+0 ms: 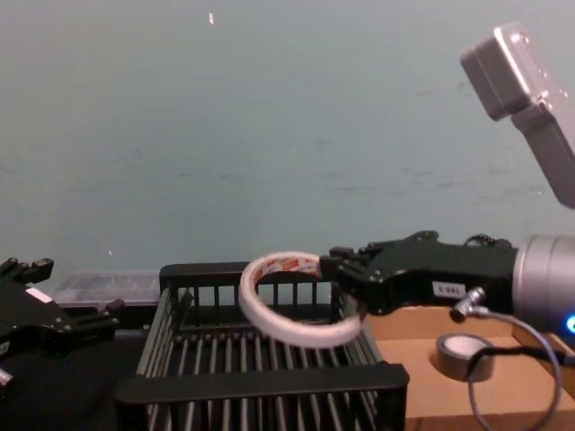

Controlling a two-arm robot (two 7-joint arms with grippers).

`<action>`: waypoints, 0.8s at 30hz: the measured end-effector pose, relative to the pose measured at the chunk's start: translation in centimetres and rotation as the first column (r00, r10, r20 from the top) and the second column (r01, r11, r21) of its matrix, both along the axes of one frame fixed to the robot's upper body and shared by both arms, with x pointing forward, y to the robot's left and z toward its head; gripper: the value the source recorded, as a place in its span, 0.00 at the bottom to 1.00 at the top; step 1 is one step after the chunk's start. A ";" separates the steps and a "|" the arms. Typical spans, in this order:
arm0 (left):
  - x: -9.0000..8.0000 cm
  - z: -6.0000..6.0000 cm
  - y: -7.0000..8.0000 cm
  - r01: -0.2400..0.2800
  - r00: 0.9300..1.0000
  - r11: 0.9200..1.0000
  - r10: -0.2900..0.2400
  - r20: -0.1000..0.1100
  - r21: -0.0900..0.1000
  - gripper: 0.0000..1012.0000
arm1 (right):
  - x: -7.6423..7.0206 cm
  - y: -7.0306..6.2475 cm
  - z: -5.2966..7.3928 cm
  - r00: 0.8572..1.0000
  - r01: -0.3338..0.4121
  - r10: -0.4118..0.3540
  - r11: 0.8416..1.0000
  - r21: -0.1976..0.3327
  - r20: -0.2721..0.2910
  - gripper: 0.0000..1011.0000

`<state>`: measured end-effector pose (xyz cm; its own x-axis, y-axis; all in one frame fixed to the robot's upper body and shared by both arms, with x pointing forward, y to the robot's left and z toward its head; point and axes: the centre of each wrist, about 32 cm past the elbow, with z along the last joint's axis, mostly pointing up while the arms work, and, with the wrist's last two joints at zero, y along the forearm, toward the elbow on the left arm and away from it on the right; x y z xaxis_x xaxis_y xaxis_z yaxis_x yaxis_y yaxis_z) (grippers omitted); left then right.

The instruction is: Pick up the white tape and place it into the black box , Pick up the silver tape and place it into the brown box.

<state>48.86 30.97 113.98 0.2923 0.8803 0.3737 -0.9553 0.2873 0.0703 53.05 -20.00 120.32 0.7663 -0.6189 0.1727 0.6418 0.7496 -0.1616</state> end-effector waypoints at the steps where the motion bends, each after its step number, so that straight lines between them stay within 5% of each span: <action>1: 0.0 0.0 0.0 0.000 1.000 1.000 0.000 0.000 0.000 0.99 | 0.0 0.0 0.0 1.000 0.000 0.000 1.000 0.000 0.000 0.09; 9: 0.0 0.0 0.0 0.000 1.000 1.000 0.000 0.000 0.000 0.99 | 1.8 0.9 0.2 0.995 0.100 -0.100 0.995 -0.008 0.001 0.09; 24: 0.0 0.0 0.0 0.000 1.000 1.000 0.000 0.000 0.000 0.99 | 4.2 2.6 -0.3 0.986 0.166 -0.166 0.985 -0.050 -0.015 0.09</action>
